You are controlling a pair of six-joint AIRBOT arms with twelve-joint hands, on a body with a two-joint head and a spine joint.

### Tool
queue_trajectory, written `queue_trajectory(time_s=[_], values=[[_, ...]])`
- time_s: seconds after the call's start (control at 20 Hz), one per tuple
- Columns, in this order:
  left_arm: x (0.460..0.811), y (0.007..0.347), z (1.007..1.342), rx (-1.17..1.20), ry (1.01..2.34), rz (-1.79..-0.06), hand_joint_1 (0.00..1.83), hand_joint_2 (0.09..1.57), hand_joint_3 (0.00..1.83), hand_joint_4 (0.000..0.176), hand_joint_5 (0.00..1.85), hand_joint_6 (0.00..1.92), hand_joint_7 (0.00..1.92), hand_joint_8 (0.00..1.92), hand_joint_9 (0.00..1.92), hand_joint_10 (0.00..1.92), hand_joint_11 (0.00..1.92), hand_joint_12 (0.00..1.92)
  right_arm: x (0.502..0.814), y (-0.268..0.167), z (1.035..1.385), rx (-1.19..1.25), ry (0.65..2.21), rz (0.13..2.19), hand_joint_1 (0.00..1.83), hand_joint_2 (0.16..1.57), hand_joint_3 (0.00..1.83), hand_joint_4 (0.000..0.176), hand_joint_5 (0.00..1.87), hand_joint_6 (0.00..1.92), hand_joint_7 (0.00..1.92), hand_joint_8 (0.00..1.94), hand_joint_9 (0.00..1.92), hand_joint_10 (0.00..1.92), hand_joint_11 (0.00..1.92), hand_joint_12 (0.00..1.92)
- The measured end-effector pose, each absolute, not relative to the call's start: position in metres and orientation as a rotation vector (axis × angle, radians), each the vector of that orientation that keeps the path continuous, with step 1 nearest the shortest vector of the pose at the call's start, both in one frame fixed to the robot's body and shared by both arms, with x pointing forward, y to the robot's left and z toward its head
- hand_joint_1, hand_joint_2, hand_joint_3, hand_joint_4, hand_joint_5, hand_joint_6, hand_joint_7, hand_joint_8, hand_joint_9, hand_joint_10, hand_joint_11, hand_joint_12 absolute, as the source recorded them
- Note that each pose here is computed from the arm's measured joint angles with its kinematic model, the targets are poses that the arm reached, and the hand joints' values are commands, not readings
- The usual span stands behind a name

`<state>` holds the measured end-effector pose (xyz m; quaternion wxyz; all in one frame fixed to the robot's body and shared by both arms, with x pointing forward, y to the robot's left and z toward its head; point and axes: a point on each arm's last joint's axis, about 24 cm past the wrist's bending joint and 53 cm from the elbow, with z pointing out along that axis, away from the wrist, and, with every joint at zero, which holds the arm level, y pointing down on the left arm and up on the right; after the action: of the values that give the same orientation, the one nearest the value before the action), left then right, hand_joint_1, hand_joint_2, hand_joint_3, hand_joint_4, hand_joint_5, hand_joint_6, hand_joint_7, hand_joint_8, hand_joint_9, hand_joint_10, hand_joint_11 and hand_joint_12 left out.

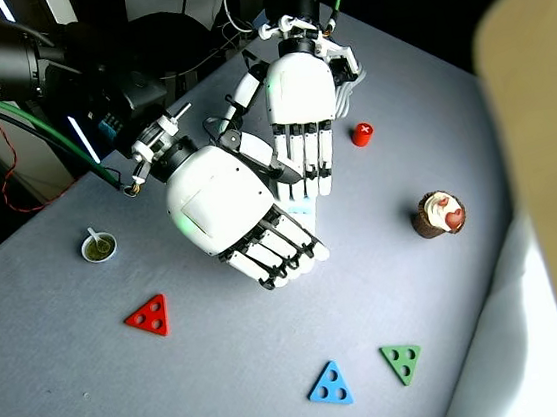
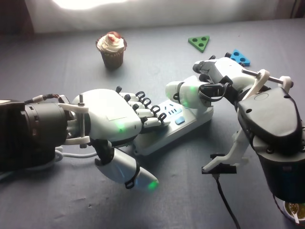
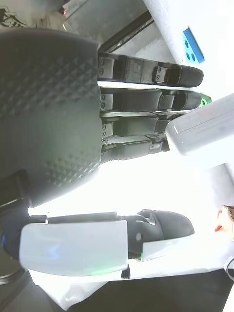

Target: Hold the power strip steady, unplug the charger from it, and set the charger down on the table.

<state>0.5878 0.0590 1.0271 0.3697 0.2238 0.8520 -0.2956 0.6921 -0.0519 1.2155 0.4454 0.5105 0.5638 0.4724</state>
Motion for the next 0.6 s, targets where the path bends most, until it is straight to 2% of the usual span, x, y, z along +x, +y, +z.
queue_trajectory(time_s=[0.25,0.6], values=[[0.587,0.059,1.028,0.577,2.185,-0.762,0.00,1.02,0.00,0.000,0.15,0.00,0.19,0.00,0.17,0.00,0.12,0.20,0.692,-0.052,1.218,1.283,1.388,1.180,0.70,1.08,0.00,0.000,0.36,0.01,0.44,0.01,0.43,0.01,0.22,0.49],[0.586,0.058,1.028,0.578,2.185,-0.765,0.00,1.01,0.00,0.000,0.13,0.00,0.18,0.00,0.17,0.00,0.13,0.20,0.690,-0.067,1.211,1.303,1.377,1.141,0.67,1.08,0.00,0.000,0.35,0.00,0.44,0.00,0.43,0.00,0.23,0.49]])
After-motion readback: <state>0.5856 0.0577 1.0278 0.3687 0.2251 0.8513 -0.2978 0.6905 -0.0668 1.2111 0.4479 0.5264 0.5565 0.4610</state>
